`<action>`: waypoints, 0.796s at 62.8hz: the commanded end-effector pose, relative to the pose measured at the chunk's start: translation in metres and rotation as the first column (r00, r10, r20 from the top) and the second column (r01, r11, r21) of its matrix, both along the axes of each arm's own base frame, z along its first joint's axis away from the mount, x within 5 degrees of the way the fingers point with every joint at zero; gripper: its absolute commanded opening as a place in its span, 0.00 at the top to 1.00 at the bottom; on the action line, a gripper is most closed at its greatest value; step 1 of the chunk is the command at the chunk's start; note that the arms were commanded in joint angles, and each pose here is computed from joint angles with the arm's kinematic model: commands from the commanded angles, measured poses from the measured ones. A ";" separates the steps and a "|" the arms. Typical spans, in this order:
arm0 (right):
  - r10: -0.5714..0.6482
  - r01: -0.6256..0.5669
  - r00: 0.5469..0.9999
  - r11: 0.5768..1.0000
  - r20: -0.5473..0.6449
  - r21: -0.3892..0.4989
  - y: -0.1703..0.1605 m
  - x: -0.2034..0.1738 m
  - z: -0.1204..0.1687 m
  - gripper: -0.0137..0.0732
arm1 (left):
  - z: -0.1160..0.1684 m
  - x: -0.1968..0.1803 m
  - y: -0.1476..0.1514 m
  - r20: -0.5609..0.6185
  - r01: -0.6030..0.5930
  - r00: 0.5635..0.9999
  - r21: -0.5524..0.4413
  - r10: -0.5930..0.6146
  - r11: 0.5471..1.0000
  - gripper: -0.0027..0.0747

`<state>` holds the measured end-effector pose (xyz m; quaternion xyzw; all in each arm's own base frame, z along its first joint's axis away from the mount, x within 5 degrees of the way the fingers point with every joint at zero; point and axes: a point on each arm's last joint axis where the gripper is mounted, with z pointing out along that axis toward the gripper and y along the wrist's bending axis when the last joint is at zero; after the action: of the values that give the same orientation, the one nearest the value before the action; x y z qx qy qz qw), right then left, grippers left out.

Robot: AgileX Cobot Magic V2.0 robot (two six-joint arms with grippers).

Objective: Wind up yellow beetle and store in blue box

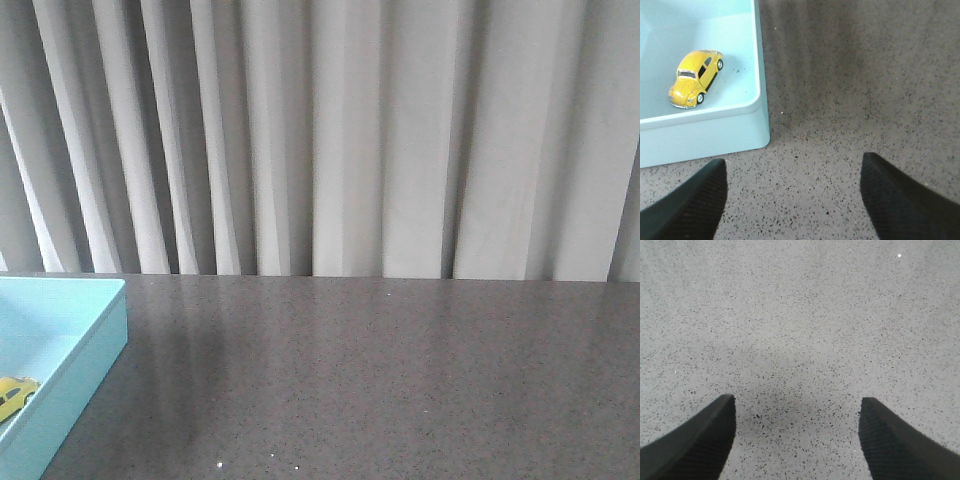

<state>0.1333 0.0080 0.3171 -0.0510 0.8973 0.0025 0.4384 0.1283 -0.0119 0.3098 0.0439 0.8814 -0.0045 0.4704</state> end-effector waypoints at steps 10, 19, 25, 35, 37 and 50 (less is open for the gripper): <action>0.001 -0.001 0.996 1.000 0.087 0.005 0.000 0.003 0.013 0.36 | 0.013 -0.003 0.000 0.154 0.006 0.988 -0.035 0.000 0.999 0.38; 0.001 -0.002 0.997 1.000 0.079 0.005 0.000 0.002 0.012 0.55 | 0.013 -0.003 0.000 0.154 0.006 0.988 -0.036 0.000 0.999 0.57; 0.001 -0.002 0.997 1.000 0.078 0.005 0.000 0.002 0.012 0.68 | 0.013 -0.003 -0.001 0.154 0.006 0.988 -0.039 0.000 0.999 0.70; 0.001 -0.002 0.997 1.000 0.078 0.005 0.000 0.002 0.012 0.86 | 0.013 -0.003 -0.001 0.152 0.007 0.988 -0.054 0.002 0.999 0.89; 0.001 -0.002 0.997 1.000 0.078 0.005 0.000 0.002 0.012 0.85 | 0.013 -0.003 -0.001 0.152 0.007 0.988 -0.054 0.002 0.999 0.93; 0.000 0.000 0.997 1.000 0.077 0.005 0.000 0.002 0.012 0.85 | 0.013 -0.003 -0.001 0.149 0.006 0.989 -0.054 0.002 0.999 0.97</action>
<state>0.1326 0.0081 0.3162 -0.0506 0.9001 0.0039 0.4328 0.1221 -0.0118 0.3080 0.0371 0.8687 -0.0144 0.4937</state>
